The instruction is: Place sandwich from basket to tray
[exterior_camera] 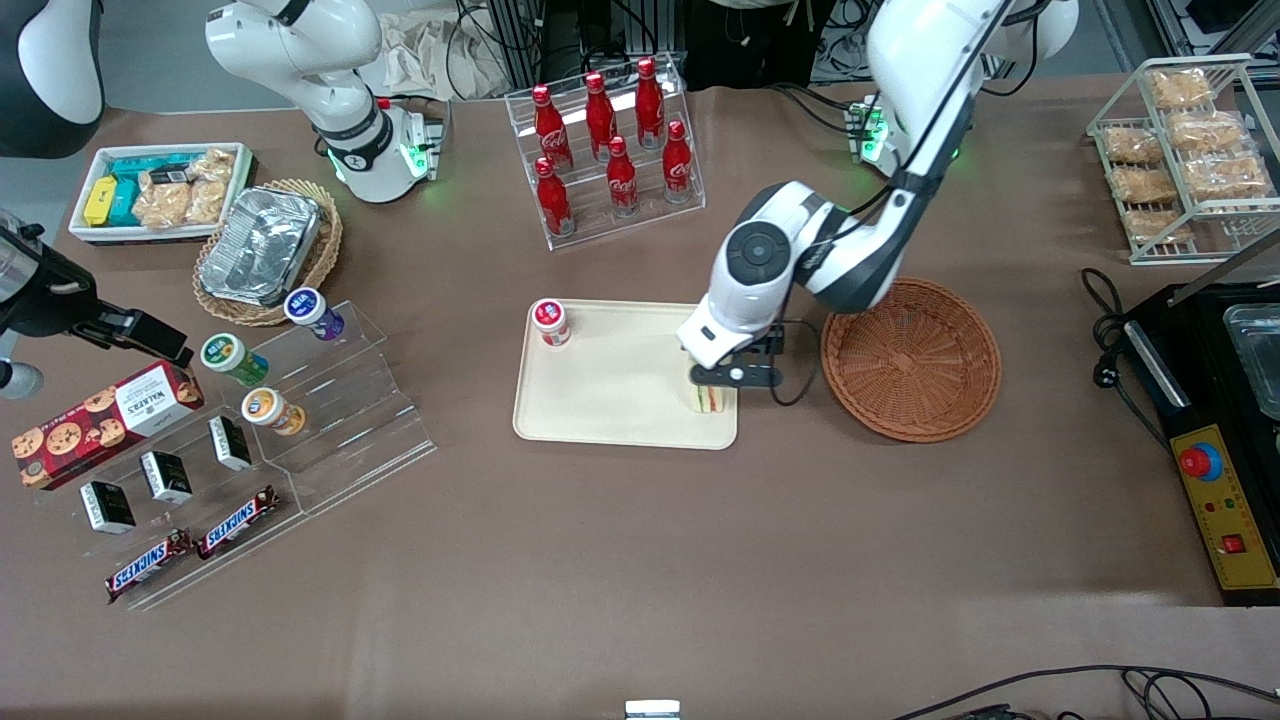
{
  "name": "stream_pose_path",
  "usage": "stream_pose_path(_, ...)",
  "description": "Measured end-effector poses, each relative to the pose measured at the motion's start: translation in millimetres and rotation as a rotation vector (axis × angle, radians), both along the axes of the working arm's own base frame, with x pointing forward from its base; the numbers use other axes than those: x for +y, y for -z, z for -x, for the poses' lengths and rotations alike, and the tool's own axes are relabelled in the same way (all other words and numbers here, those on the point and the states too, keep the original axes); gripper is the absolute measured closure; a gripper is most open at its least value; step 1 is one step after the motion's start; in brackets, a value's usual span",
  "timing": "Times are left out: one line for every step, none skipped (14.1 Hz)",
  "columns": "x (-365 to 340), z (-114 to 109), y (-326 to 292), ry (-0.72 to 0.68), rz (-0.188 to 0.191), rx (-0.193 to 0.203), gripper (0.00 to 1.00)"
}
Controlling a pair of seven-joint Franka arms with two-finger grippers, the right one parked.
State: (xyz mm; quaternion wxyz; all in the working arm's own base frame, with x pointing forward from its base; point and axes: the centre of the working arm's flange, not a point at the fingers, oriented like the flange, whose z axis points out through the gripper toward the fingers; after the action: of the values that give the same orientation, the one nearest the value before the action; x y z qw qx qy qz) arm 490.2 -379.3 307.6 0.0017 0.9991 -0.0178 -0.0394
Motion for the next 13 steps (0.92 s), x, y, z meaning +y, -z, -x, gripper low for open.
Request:
stream_pose_path(13.3, -6.1, -18.2, -0.021, -0.013, 0.005, 0.0)
stream_pose_path(25.0, -9.3, -37.7, -0.038, -0.024, 0.007, 0.0)
stream_pose_path(35.4, -10.1, -56.9, -0.053, -0.036, 0.008, 0.0)
stream_pose_path(48.4, -11.5, -75.2, -0.078, -0.048, 0.008, 0.0)
stream_pose_path(65.2, -15.0, -92.7, -0.107, -0.056, 0.006, 0.0)
stream_pose_path(84.4, -19.4, -108.2, -0.139, -0.063, 0.005, 0.0)
stream_pose_path(103.0, -23.3, -120.2, -0.171, -0.07, 0.008, 0.0)
stream_pose_path(119.8, -27.2, -128.5, -0.2, -0.076, 0.011, 0.0)
stream_pose_path(136.0, -32.0, -133.7, -0.229, -0.08, 0.013, 0.0)
stream_pose_path(152.3, -37.2, -137.7, -0.259, -0.081, 0.014, 0.0)
stream_pose_path(167.4, -40.8, -141.8, -0.285, -0.085, 0.018, 0.0)
stream_pose_path(182.2, -43.0, -147.6, -0.3, -0.091, 0.022, 0.0)
stream_pose_path(197.4, -44.9, -156.3, -0.277, -0.1, 0.024, 0.0)
